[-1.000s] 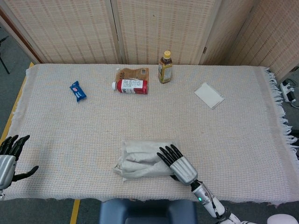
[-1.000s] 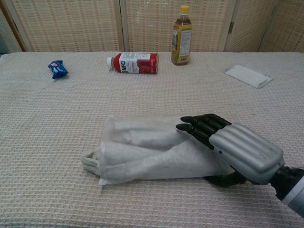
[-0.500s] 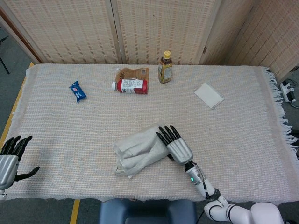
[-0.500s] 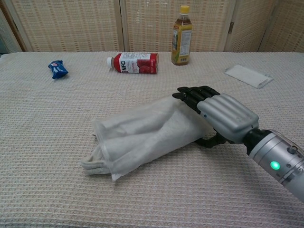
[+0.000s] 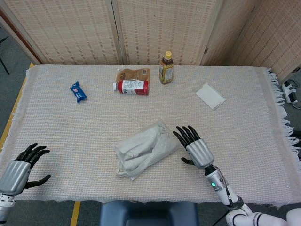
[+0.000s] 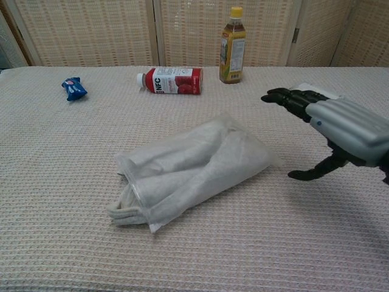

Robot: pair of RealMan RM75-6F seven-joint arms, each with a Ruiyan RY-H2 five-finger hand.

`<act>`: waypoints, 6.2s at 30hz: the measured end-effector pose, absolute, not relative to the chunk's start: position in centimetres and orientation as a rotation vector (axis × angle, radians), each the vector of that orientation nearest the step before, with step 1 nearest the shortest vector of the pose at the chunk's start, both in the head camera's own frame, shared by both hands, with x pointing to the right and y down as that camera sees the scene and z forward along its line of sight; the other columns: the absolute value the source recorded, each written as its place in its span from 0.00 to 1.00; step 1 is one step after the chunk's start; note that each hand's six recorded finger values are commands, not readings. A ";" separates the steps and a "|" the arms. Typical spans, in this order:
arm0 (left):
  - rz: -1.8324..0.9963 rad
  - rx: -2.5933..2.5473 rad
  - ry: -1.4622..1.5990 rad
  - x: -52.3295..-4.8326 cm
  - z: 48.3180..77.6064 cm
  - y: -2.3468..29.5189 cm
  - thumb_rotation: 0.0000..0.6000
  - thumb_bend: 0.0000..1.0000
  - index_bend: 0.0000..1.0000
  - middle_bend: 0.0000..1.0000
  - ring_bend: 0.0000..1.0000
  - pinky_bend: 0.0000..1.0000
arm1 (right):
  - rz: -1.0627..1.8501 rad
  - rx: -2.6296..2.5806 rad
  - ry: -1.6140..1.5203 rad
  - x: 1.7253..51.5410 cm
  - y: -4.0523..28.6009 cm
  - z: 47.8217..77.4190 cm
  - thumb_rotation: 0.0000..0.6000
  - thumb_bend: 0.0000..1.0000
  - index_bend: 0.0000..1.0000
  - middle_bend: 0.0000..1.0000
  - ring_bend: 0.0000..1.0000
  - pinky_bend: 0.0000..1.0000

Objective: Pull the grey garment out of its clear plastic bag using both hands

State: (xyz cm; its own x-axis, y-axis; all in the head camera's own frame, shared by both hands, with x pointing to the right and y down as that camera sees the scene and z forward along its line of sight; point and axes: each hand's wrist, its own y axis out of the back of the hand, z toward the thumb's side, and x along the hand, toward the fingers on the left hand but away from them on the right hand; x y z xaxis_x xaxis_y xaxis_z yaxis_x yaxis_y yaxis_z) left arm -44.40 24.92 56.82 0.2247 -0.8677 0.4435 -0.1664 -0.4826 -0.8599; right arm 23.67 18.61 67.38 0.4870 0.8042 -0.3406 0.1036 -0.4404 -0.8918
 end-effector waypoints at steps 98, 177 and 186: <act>-0.824 -2.132 1.112 -22.5 70.8 29.6 1.00 0.57 0.75 1.00 1.00 1.00 | 1.212 -1.845 -0.838 32.8 20.8 64.5 1.00 0.14 0.41 0.00 0.00 0.00; -0.829 -2.097 1.130 -24.1 71.3 26.5 1.00 0.60 0.75 1.00 1.00 1.00 | 1.031 -1.781 -0.969 22.3 17.9 76.3 1.00 0.45 0.65 0.11 0.00 0.00; -0.840 -2.043 1.147 -26.0 70.8 25.6 1.00 0.61 0.76 1.00 1.00 1.00 | 1.017 -1.767 -0.996 23.5 17.6 75.6 1.00 0.47 0.65 0.11 0.00 0.00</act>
